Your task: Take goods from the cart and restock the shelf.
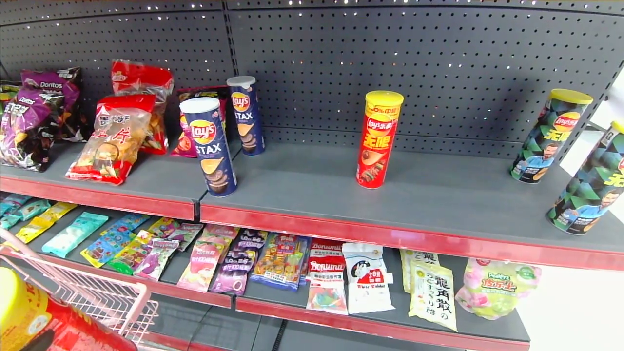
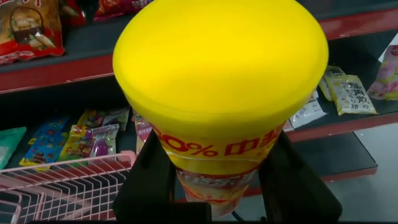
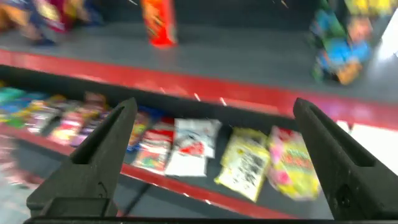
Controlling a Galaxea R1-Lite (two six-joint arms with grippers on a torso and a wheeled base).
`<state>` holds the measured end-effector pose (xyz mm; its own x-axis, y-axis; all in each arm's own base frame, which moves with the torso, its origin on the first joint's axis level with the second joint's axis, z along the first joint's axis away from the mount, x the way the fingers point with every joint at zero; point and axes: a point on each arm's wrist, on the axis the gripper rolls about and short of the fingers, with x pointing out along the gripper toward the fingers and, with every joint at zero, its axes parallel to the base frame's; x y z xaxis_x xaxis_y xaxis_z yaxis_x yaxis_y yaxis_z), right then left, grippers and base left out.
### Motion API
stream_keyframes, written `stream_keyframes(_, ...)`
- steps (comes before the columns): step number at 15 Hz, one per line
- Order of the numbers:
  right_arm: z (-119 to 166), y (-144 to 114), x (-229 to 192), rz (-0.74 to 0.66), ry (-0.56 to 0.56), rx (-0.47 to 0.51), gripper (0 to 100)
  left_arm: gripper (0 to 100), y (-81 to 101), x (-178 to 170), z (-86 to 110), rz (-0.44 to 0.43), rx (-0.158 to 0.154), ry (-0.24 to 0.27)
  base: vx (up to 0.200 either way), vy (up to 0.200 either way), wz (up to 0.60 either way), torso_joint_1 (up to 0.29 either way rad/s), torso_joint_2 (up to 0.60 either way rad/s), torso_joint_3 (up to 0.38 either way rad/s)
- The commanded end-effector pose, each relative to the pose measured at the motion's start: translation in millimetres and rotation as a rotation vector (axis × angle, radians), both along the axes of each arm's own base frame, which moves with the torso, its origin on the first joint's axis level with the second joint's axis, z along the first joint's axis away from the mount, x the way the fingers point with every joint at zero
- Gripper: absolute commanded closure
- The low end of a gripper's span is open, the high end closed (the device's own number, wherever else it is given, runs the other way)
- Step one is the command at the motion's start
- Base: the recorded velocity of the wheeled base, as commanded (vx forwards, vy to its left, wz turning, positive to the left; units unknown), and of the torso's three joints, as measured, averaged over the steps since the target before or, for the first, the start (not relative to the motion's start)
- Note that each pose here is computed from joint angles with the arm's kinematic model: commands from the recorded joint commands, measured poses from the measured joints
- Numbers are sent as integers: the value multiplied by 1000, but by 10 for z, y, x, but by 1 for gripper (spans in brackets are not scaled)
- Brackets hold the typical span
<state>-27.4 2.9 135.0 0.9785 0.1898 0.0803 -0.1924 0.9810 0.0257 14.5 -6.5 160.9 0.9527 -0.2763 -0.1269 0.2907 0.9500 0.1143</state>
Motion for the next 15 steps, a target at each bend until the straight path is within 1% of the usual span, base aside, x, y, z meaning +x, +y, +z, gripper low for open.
stream_keyframes(1,1255,193,853,424,128,-53,0,100,4,74,30,6,0,33,0,0,0,0,0,0)
stream_keyframes(2,1228,327,1171,493,170,-149,0,100,5,74,30,9,0,33,0,0,0,0,0,0)
stream_keyframes(4,1176,503,1717,510,193,-138,0,100,5,72,29,11,0,33,0,0,0,0,0,0)
stream_keyframes(6,1138,651,2156,534,179,-141,0,100,7,73,50,17,1,27,0,0,0,0,0,0)
stream_keyframes(7,1141,742,2427,567,175,-140,0,100,7,77,63,20,2,25,0,0,0,0,0,0)
stream_keyframes(8,1169,810,2607,590,175,-139,0,100,7,75,59,20,2,25,0,0,0,0,0,0)
stream_keyframes(11,1146,1001,2968,615,183,-157,0,100,10,72,73,32,5,17,0,0,0,0,0,0)
stream_keyframes(15,971,1071,3311,604,219,-177,0,100,13,68,111,46,6,6,0,0,0,0,0,0)
